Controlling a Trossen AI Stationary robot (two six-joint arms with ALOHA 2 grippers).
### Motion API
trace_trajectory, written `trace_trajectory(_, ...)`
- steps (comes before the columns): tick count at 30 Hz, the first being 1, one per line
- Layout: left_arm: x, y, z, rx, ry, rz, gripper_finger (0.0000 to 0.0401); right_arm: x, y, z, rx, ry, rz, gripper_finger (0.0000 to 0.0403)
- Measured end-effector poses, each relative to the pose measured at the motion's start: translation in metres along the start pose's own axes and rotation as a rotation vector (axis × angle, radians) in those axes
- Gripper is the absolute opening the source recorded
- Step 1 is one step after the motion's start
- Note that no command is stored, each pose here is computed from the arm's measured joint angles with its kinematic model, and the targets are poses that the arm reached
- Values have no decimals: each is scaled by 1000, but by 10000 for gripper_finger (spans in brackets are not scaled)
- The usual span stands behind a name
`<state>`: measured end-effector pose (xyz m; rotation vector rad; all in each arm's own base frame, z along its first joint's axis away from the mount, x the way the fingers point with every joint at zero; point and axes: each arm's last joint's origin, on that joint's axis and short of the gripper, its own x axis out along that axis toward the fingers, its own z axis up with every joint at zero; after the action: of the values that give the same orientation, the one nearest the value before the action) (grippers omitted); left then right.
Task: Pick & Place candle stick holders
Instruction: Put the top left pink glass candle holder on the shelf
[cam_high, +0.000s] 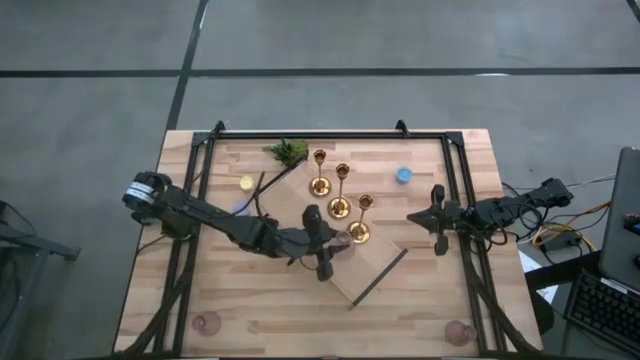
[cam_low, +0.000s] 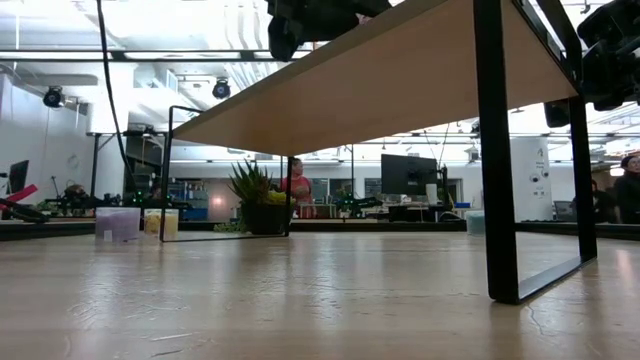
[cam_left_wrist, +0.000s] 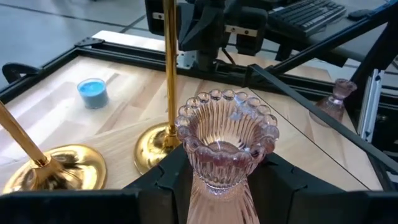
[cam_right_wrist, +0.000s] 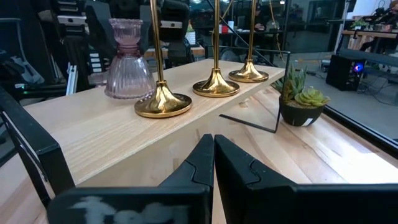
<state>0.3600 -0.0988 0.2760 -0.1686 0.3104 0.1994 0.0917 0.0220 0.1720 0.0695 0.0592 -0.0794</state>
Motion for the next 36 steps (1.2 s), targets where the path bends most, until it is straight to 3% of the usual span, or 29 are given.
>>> trace_trajectory(12,-2,-3,0,2,19,-48,133,0,0,0,0,0,0,8)
trace_trajectory(36,0,1,0,25,-3,10,133,0,0,0,0,0,0,8)
